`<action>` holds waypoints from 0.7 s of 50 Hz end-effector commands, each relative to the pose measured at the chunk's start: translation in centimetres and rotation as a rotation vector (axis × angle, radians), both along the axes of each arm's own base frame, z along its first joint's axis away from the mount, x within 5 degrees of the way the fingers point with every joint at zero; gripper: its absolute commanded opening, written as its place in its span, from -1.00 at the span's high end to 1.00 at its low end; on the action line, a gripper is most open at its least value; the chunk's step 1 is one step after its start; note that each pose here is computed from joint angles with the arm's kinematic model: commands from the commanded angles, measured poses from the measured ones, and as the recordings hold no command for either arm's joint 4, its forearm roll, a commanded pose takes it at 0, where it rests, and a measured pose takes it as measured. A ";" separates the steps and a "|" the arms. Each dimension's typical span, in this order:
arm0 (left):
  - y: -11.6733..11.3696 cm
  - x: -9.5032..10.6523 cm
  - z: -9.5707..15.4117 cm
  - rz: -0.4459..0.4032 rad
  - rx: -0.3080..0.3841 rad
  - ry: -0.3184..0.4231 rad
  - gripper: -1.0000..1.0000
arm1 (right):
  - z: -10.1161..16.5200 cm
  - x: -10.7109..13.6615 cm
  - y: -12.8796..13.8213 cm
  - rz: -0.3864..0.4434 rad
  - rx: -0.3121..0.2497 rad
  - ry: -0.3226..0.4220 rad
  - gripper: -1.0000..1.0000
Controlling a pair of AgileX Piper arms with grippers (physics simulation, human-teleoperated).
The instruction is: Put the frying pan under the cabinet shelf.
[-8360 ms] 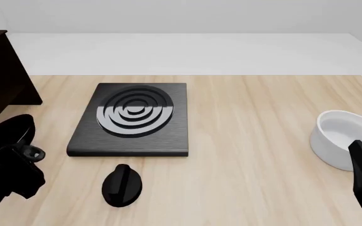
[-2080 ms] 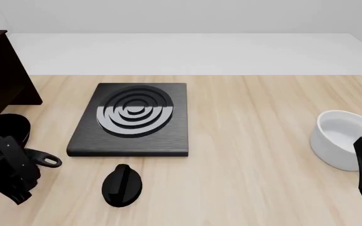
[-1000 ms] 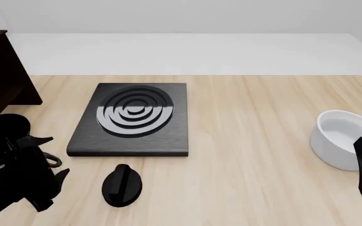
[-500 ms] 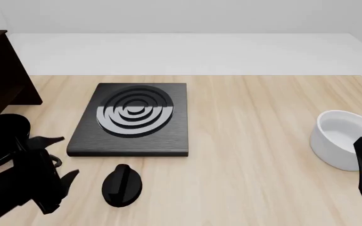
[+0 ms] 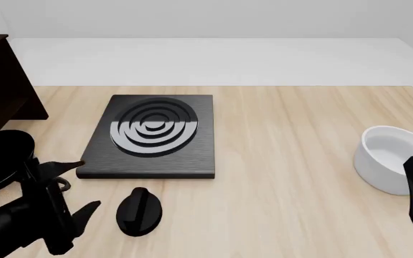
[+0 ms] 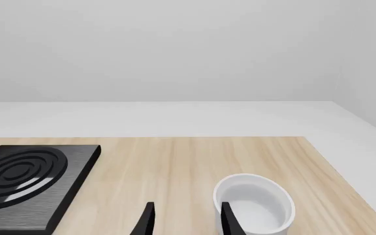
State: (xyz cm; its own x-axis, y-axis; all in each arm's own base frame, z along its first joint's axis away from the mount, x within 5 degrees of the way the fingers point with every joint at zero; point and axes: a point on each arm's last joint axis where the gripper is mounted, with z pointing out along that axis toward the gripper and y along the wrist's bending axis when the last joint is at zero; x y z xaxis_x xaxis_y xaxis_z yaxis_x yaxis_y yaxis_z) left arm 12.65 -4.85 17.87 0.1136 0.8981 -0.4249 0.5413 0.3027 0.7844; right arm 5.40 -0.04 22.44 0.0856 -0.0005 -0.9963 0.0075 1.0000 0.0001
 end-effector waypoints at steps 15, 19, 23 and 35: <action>-0.2 -2.2 -0.4 -0.082 -0.027 -0.046 -1.00 | 0.0 0.0 0.0 0.000 0.000 0.000 -1.00; -0.2 -2.4 -0.5 -0.090 -0.029 -0.048 -1.00 | 0.0 0.0 0.0 0.000 0.000 0.000 -1.00; 0.0 -2.6 -0.2 -0.090 -0.029 -0.091 -1.00 | 0.0 0.0 0.0 0.000 0.000 0.000 -1.00; 0.2 -3.5 0.2 -0.118 -0.029 -0.135 -1.00 | 0.0 0.0 0.0 0.000 0.000 0.000 -1.00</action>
